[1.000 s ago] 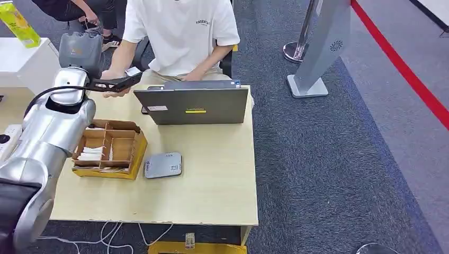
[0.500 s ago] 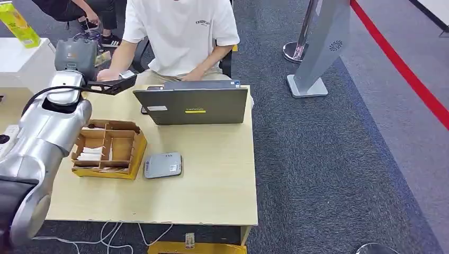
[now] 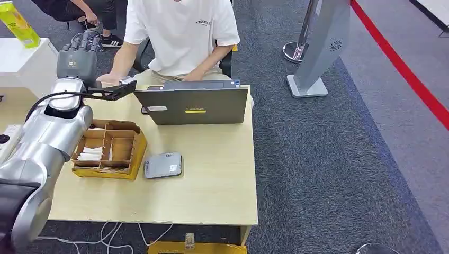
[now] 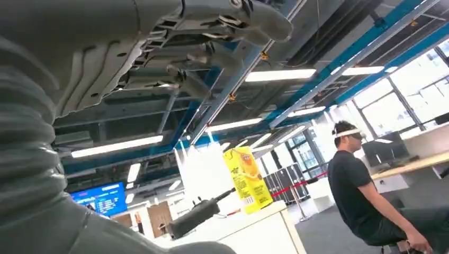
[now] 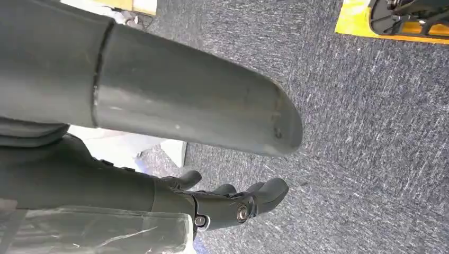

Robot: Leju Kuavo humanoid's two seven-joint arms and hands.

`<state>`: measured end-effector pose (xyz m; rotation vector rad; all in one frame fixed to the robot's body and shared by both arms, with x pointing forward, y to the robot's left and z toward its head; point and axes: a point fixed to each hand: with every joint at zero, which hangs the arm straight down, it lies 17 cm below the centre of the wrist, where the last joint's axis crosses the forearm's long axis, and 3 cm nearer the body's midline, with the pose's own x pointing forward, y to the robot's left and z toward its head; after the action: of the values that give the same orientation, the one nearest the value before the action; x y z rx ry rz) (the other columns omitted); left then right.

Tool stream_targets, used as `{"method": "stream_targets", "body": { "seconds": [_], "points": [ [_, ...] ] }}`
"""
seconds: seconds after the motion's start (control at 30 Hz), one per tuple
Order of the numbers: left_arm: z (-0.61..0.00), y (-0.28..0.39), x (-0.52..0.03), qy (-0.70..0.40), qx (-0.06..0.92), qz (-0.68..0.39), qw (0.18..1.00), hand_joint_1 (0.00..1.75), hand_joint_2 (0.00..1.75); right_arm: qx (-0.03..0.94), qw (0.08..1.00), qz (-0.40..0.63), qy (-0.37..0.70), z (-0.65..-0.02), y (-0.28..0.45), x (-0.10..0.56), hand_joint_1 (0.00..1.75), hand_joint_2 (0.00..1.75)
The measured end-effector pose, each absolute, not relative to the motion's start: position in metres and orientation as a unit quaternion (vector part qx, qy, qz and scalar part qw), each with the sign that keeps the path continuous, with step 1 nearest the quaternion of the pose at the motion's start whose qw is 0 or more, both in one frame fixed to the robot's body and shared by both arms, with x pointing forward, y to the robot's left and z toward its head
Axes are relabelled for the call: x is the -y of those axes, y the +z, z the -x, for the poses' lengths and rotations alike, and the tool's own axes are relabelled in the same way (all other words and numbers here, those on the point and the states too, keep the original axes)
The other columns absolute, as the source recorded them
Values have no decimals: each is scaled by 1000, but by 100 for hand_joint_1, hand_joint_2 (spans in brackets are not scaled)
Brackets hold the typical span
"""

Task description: Pass the card to the sensor for recognition and then transmit it.

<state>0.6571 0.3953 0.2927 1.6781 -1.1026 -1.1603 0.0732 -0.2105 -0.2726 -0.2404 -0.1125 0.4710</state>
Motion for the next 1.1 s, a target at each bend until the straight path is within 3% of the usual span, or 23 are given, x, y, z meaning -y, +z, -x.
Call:
{"method": "stream_targets", "body": {
  "seconds": [0.37, 0.53, 0.63, 0.87, 1.1],
  "points": [
    [-656, 283, -390, -465, 453, -646, 403, 0, 175, 54, 964, 120, 229, -73, -273, 211, 0, 0],
    [-645, 250, -352, -492, 507, -582, 403, 0, 175, 46, 971, 129, 195, -71, -273, 216, 0, 0],
    [-609, 240, -322, -476, 567, -544, 395, 0, 175, 37, 976, 140, 165, -67, -272, 221, 0, 0],
    [-447, 253, -257, -454, 677, -524, 247, 0, 175, 19, 982, 151, 113, -57, -272, 223, 0, 0],
    [-388, 264, -242, -457, 700, -508, 207, 0, 175, 15, 983, 154, 97, -57, -272, 223, 0, 0]
  ]
}}
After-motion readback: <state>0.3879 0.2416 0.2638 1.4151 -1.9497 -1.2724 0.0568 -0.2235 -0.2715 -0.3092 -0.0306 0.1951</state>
